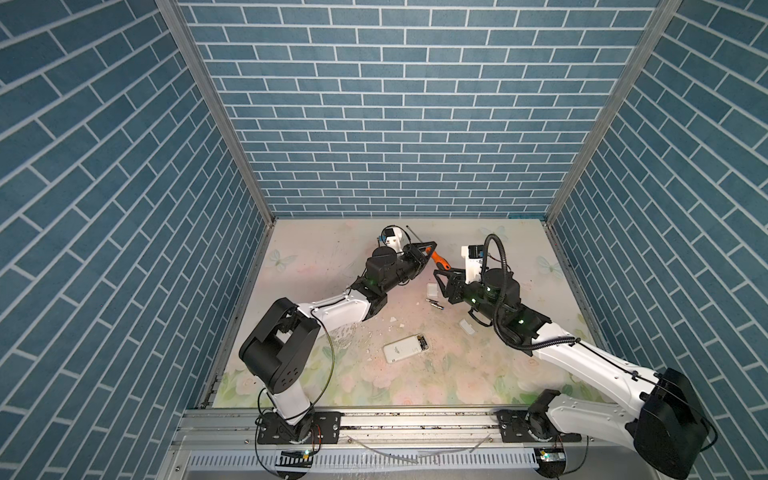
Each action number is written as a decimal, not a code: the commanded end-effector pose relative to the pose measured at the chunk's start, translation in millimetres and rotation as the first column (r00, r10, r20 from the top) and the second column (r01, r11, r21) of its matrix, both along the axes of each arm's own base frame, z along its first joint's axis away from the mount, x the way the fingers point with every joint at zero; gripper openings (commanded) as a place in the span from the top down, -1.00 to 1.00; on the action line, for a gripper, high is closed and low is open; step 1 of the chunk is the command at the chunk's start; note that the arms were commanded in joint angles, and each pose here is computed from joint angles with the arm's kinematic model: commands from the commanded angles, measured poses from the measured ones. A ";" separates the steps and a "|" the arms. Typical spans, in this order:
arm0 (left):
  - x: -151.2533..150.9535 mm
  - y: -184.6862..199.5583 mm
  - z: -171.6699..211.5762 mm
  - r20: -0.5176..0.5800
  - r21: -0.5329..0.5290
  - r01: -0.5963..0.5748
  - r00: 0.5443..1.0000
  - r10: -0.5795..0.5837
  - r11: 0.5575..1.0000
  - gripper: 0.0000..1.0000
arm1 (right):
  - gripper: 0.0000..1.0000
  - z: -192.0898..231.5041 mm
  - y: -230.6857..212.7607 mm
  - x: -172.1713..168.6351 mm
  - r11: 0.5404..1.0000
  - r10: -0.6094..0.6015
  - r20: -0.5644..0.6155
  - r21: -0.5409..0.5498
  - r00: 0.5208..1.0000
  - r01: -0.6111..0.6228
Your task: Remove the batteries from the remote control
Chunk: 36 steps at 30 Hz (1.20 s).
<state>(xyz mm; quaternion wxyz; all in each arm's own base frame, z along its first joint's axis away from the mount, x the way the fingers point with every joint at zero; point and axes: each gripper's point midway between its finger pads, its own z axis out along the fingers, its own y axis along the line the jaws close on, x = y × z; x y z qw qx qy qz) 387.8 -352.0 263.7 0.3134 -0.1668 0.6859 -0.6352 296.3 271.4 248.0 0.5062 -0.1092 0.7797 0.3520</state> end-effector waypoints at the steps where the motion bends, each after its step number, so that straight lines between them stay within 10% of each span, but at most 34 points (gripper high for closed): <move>1: -13.5 -4.1 27.3 0.058 -0.064 0.037 0.998 -0.033 0.997 1.00 | 0.03 22.0 8.8 5.9 0.999 0.013 0.079 0.036 0.997 -0.016; 36: -73.1 -49.3 -0.2 -0.014 -0.116 0.161 0.986 -0.163 0.980 1.00 | 0.51 40.5 22.8 20.1 0.999 0.028 0.141 0.010 0.990 -0.030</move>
